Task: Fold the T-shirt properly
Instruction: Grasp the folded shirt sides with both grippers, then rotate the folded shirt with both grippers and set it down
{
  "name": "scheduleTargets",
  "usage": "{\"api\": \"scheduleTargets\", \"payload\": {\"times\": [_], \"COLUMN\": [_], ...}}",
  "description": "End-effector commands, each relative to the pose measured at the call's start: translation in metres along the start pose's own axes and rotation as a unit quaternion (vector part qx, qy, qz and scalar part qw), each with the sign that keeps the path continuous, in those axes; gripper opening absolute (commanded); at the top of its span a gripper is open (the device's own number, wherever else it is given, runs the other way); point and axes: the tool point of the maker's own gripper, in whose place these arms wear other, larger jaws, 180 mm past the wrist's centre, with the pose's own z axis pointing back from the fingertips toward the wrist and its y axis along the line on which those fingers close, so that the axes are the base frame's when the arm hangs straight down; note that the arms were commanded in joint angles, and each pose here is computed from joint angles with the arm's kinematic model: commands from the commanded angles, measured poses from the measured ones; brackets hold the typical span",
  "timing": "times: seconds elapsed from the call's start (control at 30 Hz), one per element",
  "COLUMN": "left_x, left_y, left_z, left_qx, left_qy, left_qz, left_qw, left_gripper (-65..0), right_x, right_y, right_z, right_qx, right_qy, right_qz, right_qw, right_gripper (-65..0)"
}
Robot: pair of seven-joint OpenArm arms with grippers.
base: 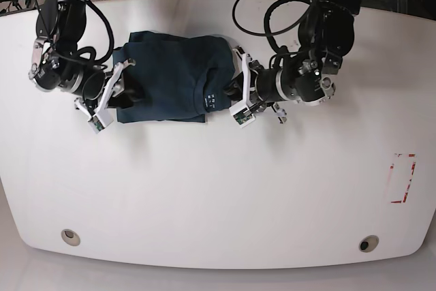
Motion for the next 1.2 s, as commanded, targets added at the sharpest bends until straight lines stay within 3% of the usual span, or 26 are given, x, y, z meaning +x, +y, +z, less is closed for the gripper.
{"api": "scheduleTargets", "payload": {"times": [0.0,0.33,0.5,0.73,1.0,1.17], "left_x": [0.022,0.019,0.006,-0.001,-0.016,-0.019], "left_y": [-0.012,-0.08,-0.1,-0.097,-0.055,-0.025], "left_z": [-0.008,-0.047,-0.054,-0.053,-0.049,-0.055], "left_qx": [-0.009,-0.037,-0.05,-0.047,-0.014,0.002], "left_qy": [-0.028,0.009,0.016,0.022,0.049,0.072], "left_qz": [-0.019,-0.109,-0.115,-0.112,-0.11,-0.113], "left_qw": [0.999,0.993,0.992,0.992,0.993,0.991], "left_gripper": [-57.9,-57.9,-57.9,-57.9,-57.9,-57.9], "right_x": [0.013,0.022,0.014,0.001,-0.022,-0.036], "right_y": [-0.016,-0.058,-0.071,-0.076,-0.083,-0.067], "right_z": [0.003,0.001,-0.012,-0.032,-0.04,-0.033], "right_qx": [-0.004,-0.018,-0.037,-0.059,-0.087,-0.086], "right_qy": [-0.013,-0.037,-0.004,0.019,0.057,0.066], "right_qz": [-0.002,-0.046,-0.033,-0.022,-0.016,0.006], "right_qw": [0.9999,0.9981,0.9988,0.9978,0.9945,0.9941], "right_gripper": [-51.5,-52.6,-52.6,-53.0,-53.3,-53.3]}}
